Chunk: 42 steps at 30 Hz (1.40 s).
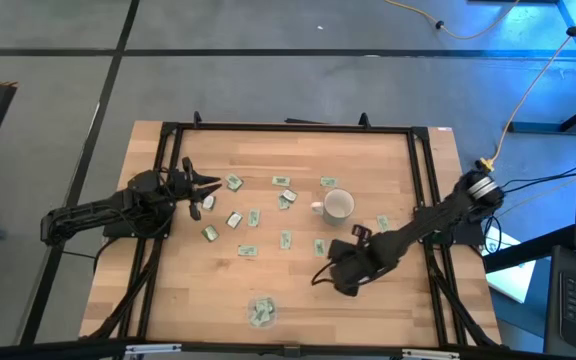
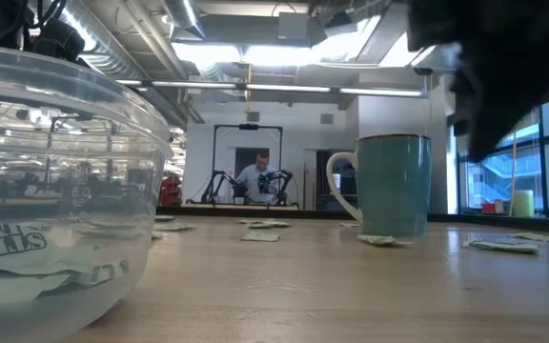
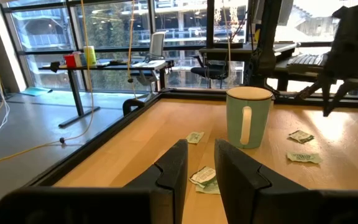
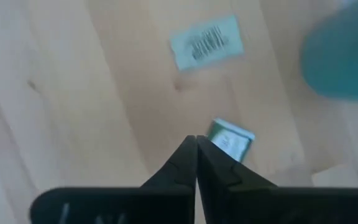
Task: Pick and place Stevia / Truvia into bins
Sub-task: Put the light green stevia packet into the transparent bin
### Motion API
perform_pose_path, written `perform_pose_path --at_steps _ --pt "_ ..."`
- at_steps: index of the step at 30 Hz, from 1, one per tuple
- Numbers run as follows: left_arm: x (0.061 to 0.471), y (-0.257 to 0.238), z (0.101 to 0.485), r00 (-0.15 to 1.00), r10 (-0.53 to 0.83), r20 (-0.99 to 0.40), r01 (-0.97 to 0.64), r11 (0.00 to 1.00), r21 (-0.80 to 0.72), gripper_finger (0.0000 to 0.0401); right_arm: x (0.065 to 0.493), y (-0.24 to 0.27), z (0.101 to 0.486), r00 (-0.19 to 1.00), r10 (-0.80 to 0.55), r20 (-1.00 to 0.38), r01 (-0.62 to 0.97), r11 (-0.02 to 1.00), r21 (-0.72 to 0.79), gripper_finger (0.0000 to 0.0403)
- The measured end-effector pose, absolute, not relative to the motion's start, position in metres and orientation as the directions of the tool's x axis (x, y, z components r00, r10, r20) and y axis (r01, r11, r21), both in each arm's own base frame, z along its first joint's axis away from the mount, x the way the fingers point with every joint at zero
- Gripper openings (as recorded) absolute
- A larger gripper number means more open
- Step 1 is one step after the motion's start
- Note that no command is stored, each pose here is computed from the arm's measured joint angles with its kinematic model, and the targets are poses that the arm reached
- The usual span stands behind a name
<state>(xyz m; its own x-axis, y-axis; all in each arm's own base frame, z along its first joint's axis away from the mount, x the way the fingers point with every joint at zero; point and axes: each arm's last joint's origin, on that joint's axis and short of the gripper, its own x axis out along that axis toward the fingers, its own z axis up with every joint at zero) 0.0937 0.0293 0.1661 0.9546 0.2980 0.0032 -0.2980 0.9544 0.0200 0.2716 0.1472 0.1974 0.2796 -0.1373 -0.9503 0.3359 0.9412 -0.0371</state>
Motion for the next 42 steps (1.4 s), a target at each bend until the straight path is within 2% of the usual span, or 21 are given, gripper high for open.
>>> perform_pose_path --at_steps 10,13,19,22,26,36,42 --pt "0.094 0.029 0.166 0.958 0.286 0.005 -0.285 0.958 -0.034 0.0075 0.238 0.128 0.157 0.292 -0.132 -0.947 0.383 0.924 -0.01 0.0011" --pt "0.094 0.027 0.167 0.975 0.221 0.019 -0.22 0.975 -0.035 0.0075 0.237 0.126 0.152 0.306 -0.138 -0.942 0.359 0.933 -0.02 0.0012" --pt "0.098 0.02 0.168 0.999 0.033 0.013 -0.032 0.993 -0.116 0.009 0.234 0.119 0.146 0.357 -0.286 -0.889 0.33 0.929 -0.166 0.0012" --pt "0.102 0.016 0.164 0.999 -0.005 -0.035 -0.001 0.983 -0.183 0.0108 0.234 0.117 0.146 0.385 -0.348 -0.855 0.309 0.921 -0.235 0.0012" --pt "0.109 0.009 0.162 0.992 -0.025 -0.121 0.0 0.98 -0.201 0.0126 0.237 0.113 0.147 0.402 -0.381 -0.833 0.311 0.912 -0.267 0.0012" --pt "0.14 -0.019 0.17 0.924 -0.084 -0.374 0.039 0.991 -0.127 0.013 0.242 0.104 0.147 0.391 -0.396 -0.83 0.392 0.888 -0.239 0.0012" --pt "0.164 -0.046 0.157 0.83 -0.061 -0.554 0.08 0.997 0.01 0.013 0.242 0.104 0.147 0.391 -0.396 -0.831 0.393 0.888 -0.238 0.0012"
